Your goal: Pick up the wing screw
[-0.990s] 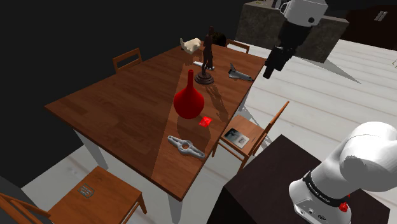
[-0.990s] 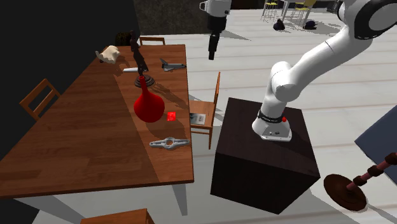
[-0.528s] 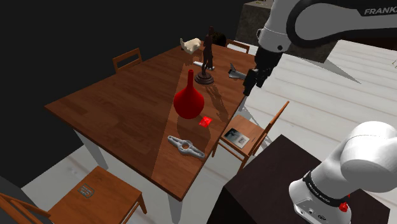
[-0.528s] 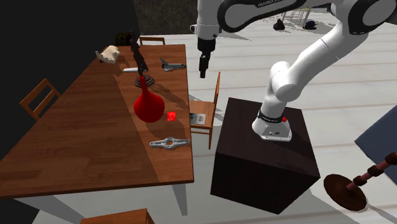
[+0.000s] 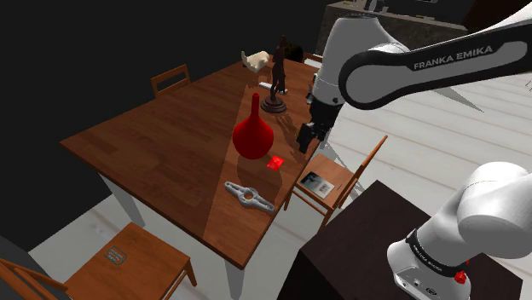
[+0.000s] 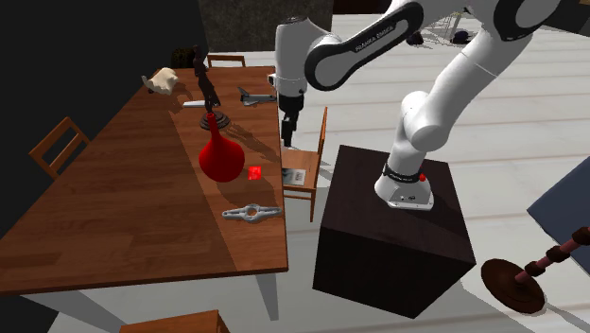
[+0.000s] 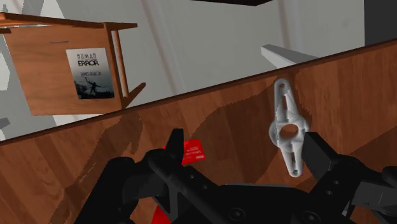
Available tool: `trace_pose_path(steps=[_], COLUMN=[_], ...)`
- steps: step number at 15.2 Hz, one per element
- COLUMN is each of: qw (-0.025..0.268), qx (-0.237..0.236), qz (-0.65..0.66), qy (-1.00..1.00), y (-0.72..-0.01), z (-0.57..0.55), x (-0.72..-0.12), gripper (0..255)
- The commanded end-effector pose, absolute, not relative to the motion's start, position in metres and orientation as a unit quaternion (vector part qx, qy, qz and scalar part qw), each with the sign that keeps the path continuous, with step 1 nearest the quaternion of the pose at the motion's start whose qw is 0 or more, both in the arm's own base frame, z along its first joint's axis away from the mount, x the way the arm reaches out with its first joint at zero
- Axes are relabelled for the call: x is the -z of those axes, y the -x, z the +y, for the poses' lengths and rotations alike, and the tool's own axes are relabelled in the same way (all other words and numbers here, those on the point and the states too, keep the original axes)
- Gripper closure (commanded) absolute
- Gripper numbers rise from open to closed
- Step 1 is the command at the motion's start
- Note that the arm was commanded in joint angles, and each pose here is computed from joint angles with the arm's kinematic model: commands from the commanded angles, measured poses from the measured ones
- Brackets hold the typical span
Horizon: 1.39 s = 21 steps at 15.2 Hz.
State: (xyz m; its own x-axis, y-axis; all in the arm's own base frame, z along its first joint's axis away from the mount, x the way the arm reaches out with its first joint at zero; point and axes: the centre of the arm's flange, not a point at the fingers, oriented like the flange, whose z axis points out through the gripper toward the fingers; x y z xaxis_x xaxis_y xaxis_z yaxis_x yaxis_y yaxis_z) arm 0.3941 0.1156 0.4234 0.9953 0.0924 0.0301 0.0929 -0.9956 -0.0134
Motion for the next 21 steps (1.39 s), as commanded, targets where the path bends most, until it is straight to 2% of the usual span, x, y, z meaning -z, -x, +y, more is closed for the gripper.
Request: trace_pose_path(steps=[1,19,21], qw=[0.009,0.019,0.019], qx=[0.013,-0.01,-0.01], qz=[-0.047,-0.056,-0.056], qy=[0.999,0.998,0.998], y=[-0.402,-0.466,-0.467], z=[0.128,0.239,0.241], x=[-0.401,-0.2,-0.193], gripper=[0,0,0])
